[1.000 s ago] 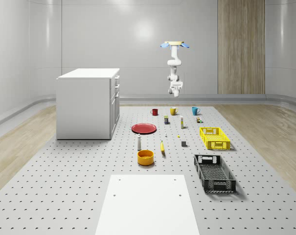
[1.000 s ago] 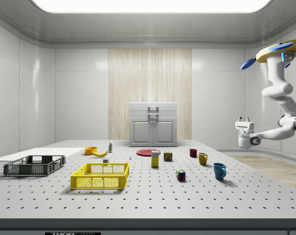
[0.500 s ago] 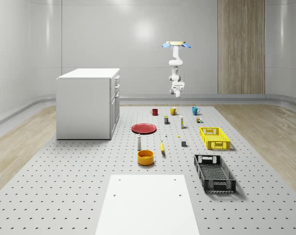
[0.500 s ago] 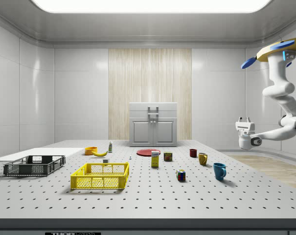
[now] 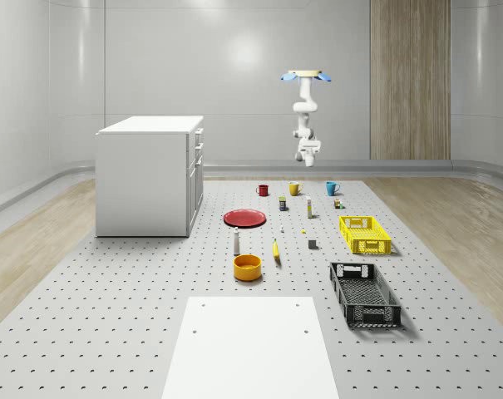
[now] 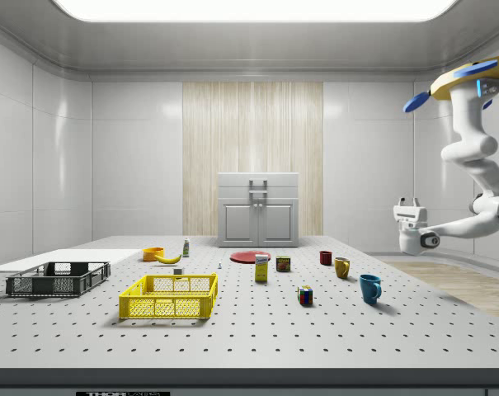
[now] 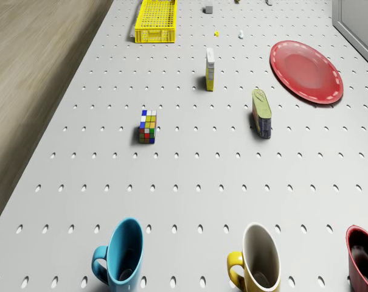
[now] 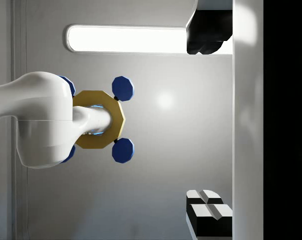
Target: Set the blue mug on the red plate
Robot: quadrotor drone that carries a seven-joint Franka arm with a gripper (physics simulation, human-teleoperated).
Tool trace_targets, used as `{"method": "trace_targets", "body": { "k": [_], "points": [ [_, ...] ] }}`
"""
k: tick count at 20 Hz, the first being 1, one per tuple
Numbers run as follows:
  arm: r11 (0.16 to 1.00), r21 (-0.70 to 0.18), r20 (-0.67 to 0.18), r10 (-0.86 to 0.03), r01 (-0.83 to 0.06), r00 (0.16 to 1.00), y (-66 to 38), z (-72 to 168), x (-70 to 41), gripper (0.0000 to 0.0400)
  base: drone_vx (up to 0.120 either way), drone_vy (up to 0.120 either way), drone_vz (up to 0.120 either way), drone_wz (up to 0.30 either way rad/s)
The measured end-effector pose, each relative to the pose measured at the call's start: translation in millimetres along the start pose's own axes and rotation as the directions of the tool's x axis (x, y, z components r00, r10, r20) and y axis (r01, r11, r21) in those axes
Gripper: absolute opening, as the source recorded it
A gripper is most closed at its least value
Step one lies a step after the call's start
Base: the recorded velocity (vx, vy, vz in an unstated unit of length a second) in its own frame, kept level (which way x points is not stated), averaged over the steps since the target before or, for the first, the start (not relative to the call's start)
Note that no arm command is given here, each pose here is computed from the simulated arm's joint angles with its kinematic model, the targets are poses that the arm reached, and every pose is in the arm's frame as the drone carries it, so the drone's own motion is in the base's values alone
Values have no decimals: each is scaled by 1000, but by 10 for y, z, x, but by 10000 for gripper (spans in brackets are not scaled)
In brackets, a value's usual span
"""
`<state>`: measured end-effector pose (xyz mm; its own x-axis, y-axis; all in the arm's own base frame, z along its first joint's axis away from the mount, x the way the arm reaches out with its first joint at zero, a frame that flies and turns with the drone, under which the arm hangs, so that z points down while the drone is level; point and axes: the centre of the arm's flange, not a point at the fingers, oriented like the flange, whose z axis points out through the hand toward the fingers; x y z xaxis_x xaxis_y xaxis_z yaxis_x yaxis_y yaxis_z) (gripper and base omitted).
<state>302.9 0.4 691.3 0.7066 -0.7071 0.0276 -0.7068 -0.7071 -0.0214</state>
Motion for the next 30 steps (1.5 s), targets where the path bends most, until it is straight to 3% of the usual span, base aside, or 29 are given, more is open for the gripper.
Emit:
{"method": "trace_targets", "body": {
  "k": [17,20,25,30],
  "points": [
    [999,-43,-61,-2,0,998,-43,3,-61,400,120,120,0,0],
    [997,-78,-99,-5,-2,995,-77,8,-99,400,120,0,0,0],
    [981,-194,-219,-25,-18,975,-192,44,-219,400,120,0,-40,0],
    [896,-432,-455,-118,-103,883,-424,223,-456,400,120,0,-72,0]
  ]
}}
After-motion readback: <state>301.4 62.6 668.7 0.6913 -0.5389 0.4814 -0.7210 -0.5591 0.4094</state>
